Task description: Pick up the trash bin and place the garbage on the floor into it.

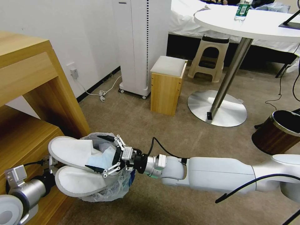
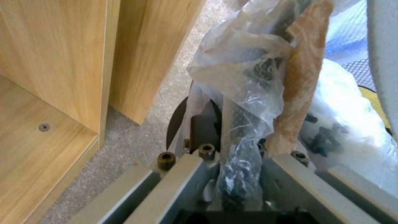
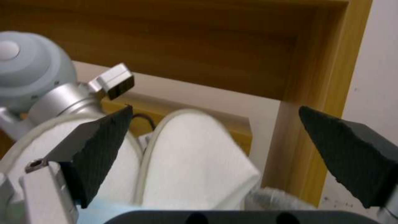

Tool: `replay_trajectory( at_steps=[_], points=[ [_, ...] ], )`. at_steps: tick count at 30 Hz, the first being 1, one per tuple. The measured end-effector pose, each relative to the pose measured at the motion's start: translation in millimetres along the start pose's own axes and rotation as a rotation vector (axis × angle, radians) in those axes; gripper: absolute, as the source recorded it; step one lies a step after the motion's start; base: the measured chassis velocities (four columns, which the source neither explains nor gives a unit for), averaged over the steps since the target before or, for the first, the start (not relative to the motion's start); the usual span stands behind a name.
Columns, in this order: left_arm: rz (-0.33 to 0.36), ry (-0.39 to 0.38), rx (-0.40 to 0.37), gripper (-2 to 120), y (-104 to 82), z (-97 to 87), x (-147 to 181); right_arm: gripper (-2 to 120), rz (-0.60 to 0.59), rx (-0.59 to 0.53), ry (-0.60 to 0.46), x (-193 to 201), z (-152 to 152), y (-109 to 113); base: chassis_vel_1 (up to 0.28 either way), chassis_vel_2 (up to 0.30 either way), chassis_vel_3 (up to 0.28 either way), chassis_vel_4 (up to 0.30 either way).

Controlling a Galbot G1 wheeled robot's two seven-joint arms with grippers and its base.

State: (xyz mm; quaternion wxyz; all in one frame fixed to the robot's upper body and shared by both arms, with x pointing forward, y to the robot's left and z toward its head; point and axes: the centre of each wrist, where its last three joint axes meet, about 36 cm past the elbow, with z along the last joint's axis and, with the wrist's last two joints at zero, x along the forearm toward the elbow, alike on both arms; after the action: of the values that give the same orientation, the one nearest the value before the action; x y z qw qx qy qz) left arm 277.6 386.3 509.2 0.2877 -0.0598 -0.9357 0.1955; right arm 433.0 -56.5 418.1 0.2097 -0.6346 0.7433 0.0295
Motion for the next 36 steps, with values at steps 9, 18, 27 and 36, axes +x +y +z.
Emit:
replay_trajectory(
  at_steps=[9, 18, 27, 36],
  points=[
    [0.004, 0.003, 0.003, 0, -0.8, 3.3, 1, 100, 0.052, 0.039, -0.037, -8, -16, -20, 0.0, 0.0, 0.0, 0.0],
    [-0.002, 0.017, -0.001, 0, -2.8, 6.6, 5, 100, 0.159, 0.097, -0.072, 1, -34, -52, 0.0, 0.0, 0.0, 0.0],
    [-0.017, 0.041, 0.004, 0, -8.1, 12.3, 10, 100, 0.272, 0.168, -0.092, 34, -56, -82, 0.0, 0.0, 0.0, 0.0],
    [-0.037, 0.099, 0.014, 0, -10.6, 20.9, 15, 100, 0.395, 0.227, -0.077, 94, -66, -91, 0.0, 0.0, 0.0, 0.0]
  ],
)
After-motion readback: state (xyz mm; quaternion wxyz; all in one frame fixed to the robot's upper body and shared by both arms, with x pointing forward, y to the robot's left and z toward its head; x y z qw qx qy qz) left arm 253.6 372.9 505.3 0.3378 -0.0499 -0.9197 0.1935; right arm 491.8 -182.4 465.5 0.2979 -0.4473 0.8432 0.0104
